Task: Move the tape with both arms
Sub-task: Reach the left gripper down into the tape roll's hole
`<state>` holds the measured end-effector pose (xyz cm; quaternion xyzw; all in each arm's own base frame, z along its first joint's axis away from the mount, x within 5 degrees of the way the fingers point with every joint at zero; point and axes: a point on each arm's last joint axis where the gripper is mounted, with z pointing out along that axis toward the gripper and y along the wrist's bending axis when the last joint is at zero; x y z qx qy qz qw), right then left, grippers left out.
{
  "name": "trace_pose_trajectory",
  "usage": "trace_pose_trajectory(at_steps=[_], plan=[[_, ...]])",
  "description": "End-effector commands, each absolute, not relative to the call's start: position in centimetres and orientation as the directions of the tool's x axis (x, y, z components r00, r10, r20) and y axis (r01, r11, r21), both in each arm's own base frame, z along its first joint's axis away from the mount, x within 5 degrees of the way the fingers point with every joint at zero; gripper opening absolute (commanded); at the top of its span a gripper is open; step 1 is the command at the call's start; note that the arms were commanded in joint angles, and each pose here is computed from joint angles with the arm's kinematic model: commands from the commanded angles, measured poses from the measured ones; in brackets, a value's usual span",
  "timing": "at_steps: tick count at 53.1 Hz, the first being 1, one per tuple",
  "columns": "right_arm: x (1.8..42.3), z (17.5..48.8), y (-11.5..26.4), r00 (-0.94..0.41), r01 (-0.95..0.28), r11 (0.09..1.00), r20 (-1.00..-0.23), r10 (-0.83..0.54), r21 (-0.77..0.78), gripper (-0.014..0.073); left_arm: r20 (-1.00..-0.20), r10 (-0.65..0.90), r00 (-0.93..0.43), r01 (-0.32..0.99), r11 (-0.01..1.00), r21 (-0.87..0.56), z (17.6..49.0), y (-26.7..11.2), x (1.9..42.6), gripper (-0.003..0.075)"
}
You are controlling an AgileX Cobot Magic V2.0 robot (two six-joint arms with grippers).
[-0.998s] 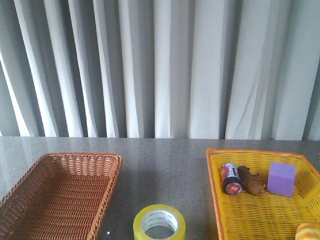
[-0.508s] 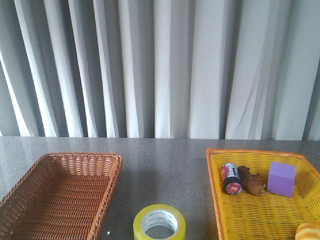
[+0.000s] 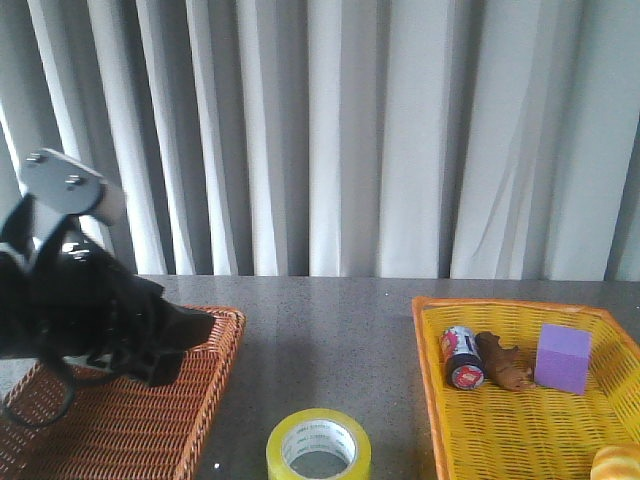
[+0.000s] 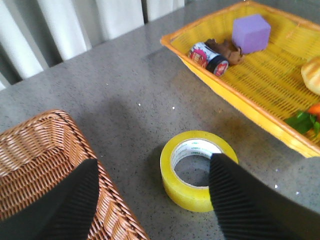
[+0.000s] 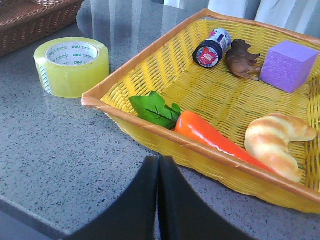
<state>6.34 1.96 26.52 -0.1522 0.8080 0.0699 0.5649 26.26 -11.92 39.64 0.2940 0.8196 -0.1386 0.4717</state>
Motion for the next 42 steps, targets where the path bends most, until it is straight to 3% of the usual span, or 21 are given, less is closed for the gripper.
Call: trace_pose_trajectory(at_steps=[1,15,22,42], plan=[[6.6,28.0,2.0,-0.237,-0.32,0.946,-0.961,-0.141,-0.06,-0.0008,-0.852,0.376,-0.363,0.647,0.76,0.059,40.7,-13.3,28.8,0.0468],[6.6,28.0,2.0,-0.239,-0.318,0.947,-0.962,-0.134,-0.053,-0.0008,-0.714,0.496,-0.495,0.726,0.687,-0.026,36.4,-16.9,36.4,0.0468],[6.6,28.0,2.0,-0.239,-0.318,0.947,-0.962,-0.134,-0.053,-0.0008,-0.688,0.532,-0.494,0.751,0.66,-0.029,34.9,-18.3,38.7,0.0468],[6.6,28.0,2.0,-0.239,-0.317,0.947,-0.961,-0.139,-0.058,-0.0008,-0.588,0.596,-0.546,0.78,0.618,-0.097,30.1,-19.8,41.0,0.0468]])
